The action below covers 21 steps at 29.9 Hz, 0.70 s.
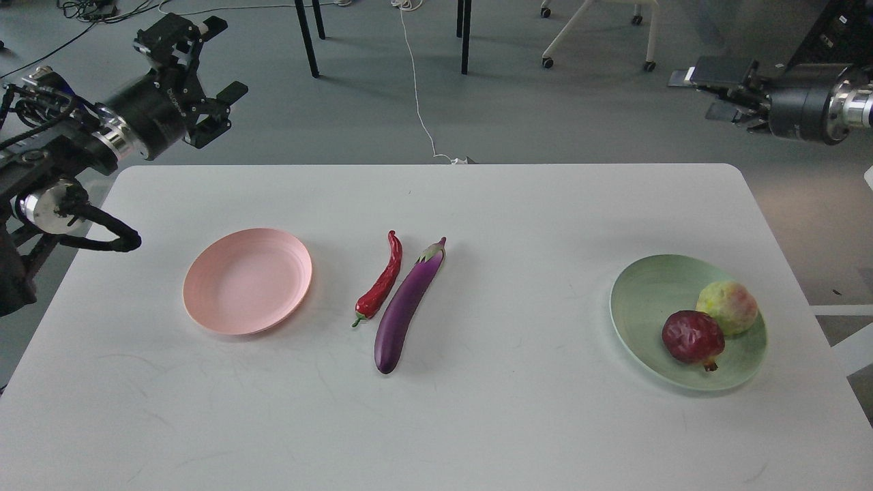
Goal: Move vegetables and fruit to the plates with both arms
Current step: 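Reach the left hand over the pink plate to the purple eggplant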
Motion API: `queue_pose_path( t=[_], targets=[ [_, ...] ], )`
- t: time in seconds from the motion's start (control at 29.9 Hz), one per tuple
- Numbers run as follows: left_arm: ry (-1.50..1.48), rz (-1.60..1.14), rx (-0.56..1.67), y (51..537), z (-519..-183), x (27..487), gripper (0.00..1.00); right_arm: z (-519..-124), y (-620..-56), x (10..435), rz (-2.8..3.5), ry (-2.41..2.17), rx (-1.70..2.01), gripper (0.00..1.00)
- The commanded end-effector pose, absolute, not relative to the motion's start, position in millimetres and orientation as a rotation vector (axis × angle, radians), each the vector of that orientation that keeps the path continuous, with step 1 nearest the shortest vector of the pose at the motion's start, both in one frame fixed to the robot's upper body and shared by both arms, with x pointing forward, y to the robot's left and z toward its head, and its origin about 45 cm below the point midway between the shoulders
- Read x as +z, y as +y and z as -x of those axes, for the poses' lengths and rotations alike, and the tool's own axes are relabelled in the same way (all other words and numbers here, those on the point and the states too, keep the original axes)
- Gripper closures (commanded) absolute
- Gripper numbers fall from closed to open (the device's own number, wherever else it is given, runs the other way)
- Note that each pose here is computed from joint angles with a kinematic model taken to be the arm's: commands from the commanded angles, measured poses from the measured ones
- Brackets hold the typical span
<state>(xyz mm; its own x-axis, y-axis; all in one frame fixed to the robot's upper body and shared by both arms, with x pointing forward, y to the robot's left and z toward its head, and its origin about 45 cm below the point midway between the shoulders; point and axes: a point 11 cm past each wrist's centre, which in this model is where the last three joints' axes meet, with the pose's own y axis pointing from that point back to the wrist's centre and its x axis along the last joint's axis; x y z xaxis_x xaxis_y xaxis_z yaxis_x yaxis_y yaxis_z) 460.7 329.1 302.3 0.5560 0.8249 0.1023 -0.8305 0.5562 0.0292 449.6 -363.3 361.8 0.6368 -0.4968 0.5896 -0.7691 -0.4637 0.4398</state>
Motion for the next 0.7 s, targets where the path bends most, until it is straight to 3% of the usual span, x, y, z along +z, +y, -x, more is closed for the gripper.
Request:
queue_pose_path(
  t=[0.0,0.13,0.37,0.67],
  targets=[
    [-0.221,-0.192,0.801,287.0,-445.8,306.9,0.04,-457.7,-372.5,357.8,-2.256,-1.166,0.371,0.01],
    [-0.382,-0.314,0.629,245.4,-428.2,301.7,0.04,-470.5,-368.5,336.1,-2.391,-1.348,0.210,0.01],
    [-0.728,-0.615,0.399,196.3,-414.1,252.4,0.08,-479.1,-394.4,318.9,-2.556,-1.778,0.013,0.01],
    [-1.062,-0.848,0.035,141.4,-383.8,196.1,0.20,-444.6,-442.1,263.1,-2.596,-2.236,-0.480,0.01]
  ],
)
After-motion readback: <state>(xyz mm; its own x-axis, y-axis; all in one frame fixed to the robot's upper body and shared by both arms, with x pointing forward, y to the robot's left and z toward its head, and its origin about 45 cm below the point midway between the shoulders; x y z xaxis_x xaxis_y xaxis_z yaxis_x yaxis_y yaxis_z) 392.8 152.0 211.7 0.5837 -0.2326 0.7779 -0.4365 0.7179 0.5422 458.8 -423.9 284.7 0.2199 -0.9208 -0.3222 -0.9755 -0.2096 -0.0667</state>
